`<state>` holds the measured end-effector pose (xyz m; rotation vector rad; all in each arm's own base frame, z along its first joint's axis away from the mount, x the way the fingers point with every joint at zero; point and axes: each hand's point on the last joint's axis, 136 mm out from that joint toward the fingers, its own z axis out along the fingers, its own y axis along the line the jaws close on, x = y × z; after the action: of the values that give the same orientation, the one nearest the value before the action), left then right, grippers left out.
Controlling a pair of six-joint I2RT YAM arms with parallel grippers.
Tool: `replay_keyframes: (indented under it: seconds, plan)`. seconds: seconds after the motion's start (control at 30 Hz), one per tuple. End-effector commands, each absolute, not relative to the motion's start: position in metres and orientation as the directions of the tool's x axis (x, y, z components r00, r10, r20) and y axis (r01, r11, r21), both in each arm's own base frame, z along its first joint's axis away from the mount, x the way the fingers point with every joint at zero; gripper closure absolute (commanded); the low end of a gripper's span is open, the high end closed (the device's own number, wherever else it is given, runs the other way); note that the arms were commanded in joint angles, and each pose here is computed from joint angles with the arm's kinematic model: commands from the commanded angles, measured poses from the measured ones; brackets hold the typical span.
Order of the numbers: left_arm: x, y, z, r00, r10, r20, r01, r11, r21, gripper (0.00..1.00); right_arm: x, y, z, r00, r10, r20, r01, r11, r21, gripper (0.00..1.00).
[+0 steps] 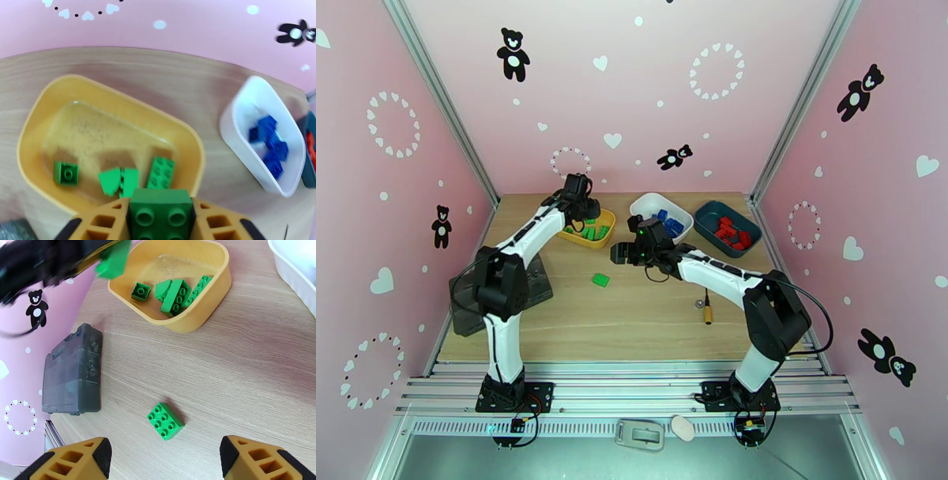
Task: Sort the legos into containers by color
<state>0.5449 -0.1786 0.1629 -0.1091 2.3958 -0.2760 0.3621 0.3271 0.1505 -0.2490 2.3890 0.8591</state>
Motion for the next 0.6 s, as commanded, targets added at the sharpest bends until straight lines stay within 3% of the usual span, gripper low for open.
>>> replay_keyframes:
  seconds: [0.0, 0.03, 0.13, 0.57]
  plan:
    - [0.545, -0.173, 0.15, -0.772, -0.151, -0.617, -0.04, 0.981, -0.19, 0.41, 0.354, 0.319, 0.162, -0.797, 0.006, -0.605, -0.369, 0.787, 0.494, 0.23]
    - [0.545, -0.173, 0.151, -0.769, -0.16, -0.619, -0.047, 0.98, -0.195, 0.3, 0.352, 0.316, 0.161, -0.796, 0.003, -0.605, -0.368, 0.791, 0.488, 0.23]
    - [0.543, -0.171, 0.159, -0.755, -0.176, -0.632, -0.056, 0.977, -0.205, 0.21, 0.346, 0.31, 0.161, -0.792, -0.007, -0.61, -0.37, 0.801, 0.471, 0.23]
    - [0.488, -0.173, 0.187, -0.737, -0.121, -0.665, -0.027, 0.988, -0.15, 0.2, 0.331, 0.288, 0.157, -0.786, -0.018, -0.619, -0.354, 0.833, 0.426, 0.23]
